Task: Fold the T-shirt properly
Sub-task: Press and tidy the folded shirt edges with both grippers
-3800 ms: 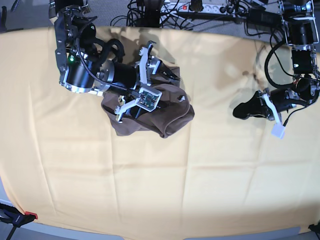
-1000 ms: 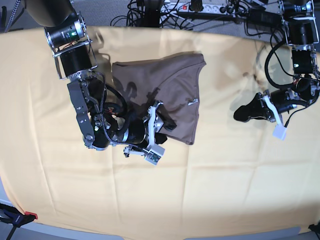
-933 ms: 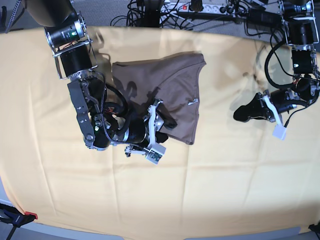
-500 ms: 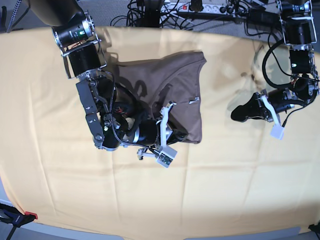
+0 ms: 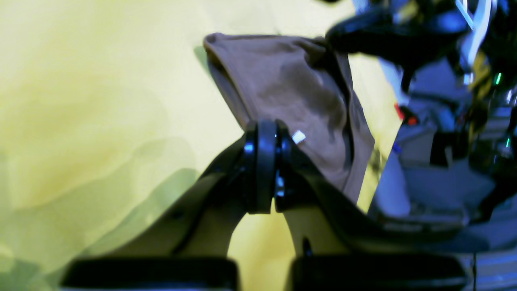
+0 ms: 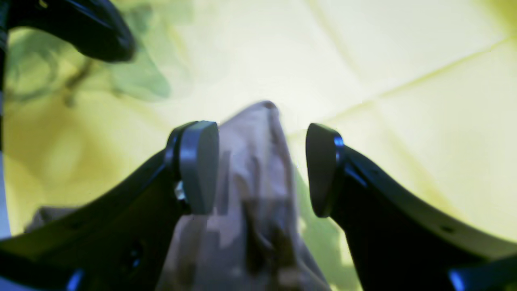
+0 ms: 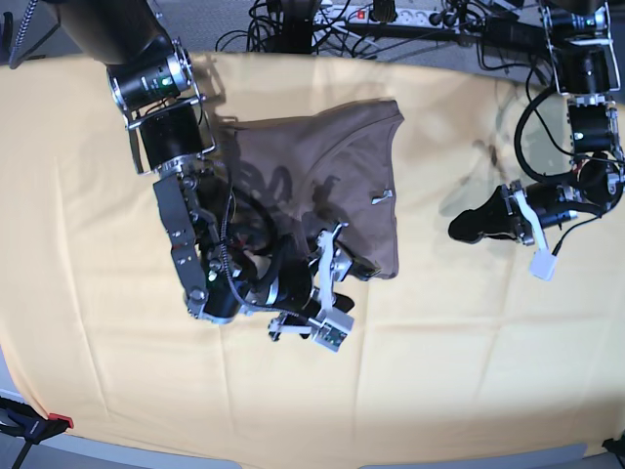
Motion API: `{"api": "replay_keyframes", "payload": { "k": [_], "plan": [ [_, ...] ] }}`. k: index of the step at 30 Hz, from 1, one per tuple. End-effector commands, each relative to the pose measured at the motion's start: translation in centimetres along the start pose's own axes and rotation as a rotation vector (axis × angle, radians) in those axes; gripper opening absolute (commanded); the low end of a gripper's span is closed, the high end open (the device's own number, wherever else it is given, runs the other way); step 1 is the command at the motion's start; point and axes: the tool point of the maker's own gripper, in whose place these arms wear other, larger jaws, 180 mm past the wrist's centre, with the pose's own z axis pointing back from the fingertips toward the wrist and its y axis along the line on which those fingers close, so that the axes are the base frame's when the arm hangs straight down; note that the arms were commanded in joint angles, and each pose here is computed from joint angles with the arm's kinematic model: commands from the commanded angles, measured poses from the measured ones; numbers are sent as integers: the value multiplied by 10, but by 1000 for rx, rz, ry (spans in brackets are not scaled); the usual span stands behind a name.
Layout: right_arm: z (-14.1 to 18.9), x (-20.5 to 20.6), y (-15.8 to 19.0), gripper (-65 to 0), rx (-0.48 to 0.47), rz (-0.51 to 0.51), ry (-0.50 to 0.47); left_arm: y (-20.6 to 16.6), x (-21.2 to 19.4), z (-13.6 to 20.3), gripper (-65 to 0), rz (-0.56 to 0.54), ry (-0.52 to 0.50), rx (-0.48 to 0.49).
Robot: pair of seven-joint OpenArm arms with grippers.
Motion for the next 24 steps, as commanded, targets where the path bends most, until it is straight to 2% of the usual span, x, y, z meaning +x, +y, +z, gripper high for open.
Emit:
{"api": "replay_keyframes", "payload": {
  "k": [1,2,4,5,9,13,18,22,24],
  "plan": [
    [11,25,-10,-356,-24,29,-57,-10,17,5,-650,-61,-20,-16],
    [14,23,-14,-419,-38,22,-45,-14,16,5,-650,-83,-3,-21],
    [21,19,-25,-606,-70,2,-40,-26,17,3,-650,-139,23,-33],
    [24,16,-30,-650,-84,-11,-41,-35,18,1,-650,-172,32,-43],
    [34,3,-42,-650,-112,-30,-28,-79,5,-13,-650,-317,121,-117],
    [47,-14,-56,-650,-148,-24,17,-121,-25,-32,-650,-408,212,-216],
    [57,-39,-68,-650,-154,-59,64,-132,-58,-54,-650,-494,297,-195],
    [50,-63,-67,-650,-129,-97,126,-133,-82,-69,-650,-541,363,-188],
    [45,-74,-65,-650,-119,-93,167,-138,-99,-74,-650,-552,415,-214]
  ]
}}
